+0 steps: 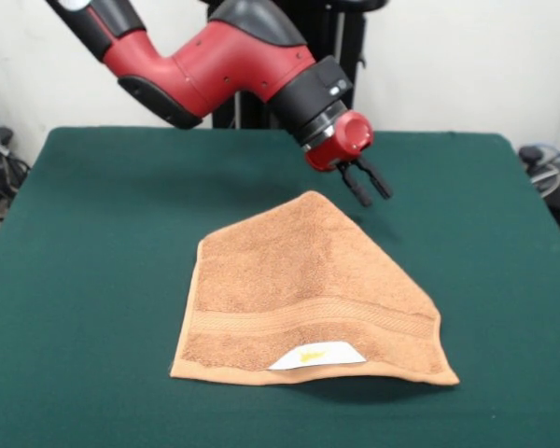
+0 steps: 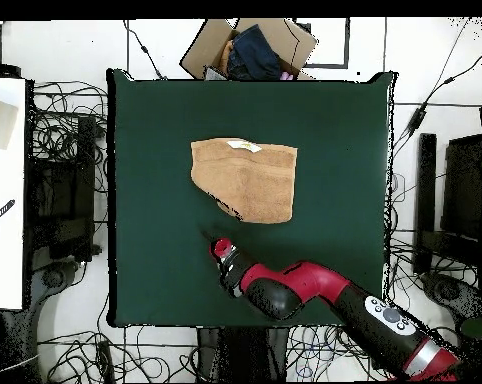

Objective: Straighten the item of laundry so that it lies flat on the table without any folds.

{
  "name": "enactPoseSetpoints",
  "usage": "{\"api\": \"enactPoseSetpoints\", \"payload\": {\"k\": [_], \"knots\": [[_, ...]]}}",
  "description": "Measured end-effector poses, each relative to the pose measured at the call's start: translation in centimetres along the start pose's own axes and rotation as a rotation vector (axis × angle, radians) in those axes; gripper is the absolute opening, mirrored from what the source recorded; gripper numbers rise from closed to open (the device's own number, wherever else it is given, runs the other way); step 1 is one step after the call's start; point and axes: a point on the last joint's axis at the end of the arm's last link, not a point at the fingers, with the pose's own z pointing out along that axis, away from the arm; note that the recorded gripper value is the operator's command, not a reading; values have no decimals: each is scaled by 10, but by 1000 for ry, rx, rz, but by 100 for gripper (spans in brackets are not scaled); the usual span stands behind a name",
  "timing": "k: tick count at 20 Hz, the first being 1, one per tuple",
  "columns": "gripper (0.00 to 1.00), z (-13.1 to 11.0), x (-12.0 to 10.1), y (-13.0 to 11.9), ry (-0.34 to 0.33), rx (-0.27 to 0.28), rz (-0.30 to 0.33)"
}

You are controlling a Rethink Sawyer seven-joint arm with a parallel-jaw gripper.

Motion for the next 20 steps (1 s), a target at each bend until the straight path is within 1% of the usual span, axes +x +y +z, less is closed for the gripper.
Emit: {"api": "enactPoseSetpoints", "payload": {"k": [4, 12, 20], "knots": [[100, -3, -3, -4, 0, 8, 13], [100, -8, -22, -9, -7, 34, 37], [100, -15, -37, -14, -13, 45, 58]]}}
